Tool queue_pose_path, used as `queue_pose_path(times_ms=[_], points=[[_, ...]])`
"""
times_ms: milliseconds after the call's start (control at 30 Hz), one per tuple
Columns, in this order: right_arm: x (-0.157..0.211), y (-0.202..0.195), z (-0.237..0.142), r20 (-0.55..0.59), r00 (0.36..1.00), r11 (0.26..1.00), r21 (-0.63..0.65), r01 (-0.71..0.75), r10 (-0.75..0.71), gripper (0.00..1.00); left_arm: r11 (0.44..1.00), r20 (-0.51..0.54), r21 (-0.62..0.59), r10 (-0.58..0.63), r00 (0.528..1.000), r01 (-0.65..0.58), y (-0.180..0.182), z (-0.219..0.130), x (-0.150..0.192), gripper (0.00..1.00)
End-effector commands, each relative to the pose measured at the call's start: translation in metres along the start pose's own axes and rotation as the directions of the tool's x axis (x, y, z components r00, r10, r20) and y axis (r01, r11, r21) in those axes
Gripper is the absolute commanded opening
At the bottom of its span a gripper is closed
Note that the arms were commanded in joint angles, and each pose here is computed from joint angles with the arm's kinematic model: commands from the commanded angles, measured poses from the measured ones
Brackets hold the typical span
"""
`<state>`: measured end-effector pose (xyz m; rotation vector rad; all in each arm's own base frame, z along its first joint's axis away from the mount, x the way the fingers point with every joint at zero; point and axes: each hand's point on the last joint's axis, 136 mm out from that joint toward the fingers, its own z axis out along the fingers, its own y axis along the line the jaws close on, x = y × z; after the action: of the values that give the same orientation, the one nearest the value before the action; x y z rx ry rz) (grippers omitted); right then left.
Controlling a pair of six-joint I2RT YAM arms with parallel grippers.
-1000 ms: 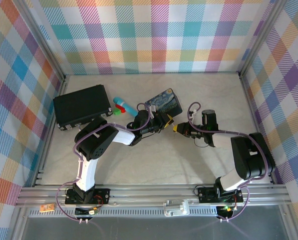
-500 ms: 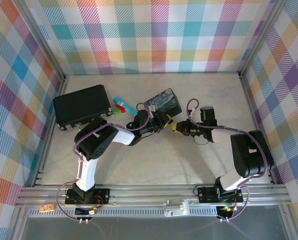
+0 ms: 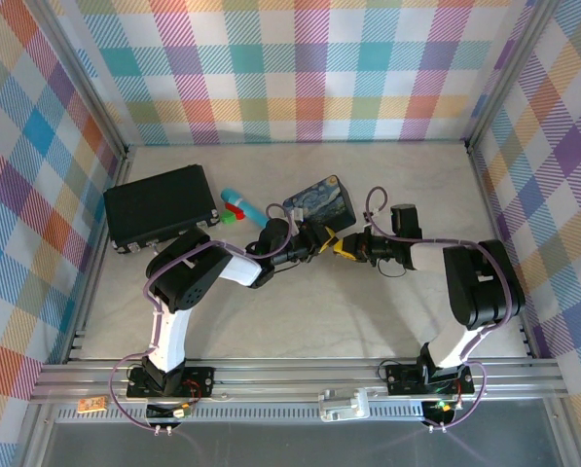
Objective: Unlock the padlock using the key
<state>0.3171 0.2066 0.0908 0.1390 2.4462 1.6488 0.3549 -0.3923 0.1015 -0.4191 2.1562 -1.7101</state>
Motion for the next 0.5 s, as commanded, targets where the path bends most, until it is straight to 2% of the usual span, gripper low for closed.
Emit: queue_pose_path(times_ms=[0, 233, 333, 467], points=[[-0.038, 0.003, -0.009, 0.137, 0.989, 0.999, 0.016, 0.049, -0.051, 0.0, 0.999, -0.127, 0.032, -0.037, 0.991, 0.041, -0.013, -0.005, 0.034, 0.0], [-0.057, -0.004, -0.012, 0.269, 0.963, 0.999, 0.048, -0.002, -0.011, 0.0, 0.996, -0.146, 0.075, -0.045, 0.988, 0.056, -0.032, 0.0, 0.044, 0.0], [-0.057, -0.006, -0.012, 0.289, 0.956, 0.996, 0.087, 0.013, -0.038, 0.0, 0.995, -0.149, 0.078, -0.045, 0.988, 0.057, -0.038, -0.001, 0.048, 0.0], [-0.054, -0.003, -0.015, 0.288, 0.956, 0.995, 0.095, 0.03, -0.057, 0.01, 0.998, -0.09, 0.036, -0.056, 0.994, 0.059, -0.028, 0.001, 0.038, 0.0]])
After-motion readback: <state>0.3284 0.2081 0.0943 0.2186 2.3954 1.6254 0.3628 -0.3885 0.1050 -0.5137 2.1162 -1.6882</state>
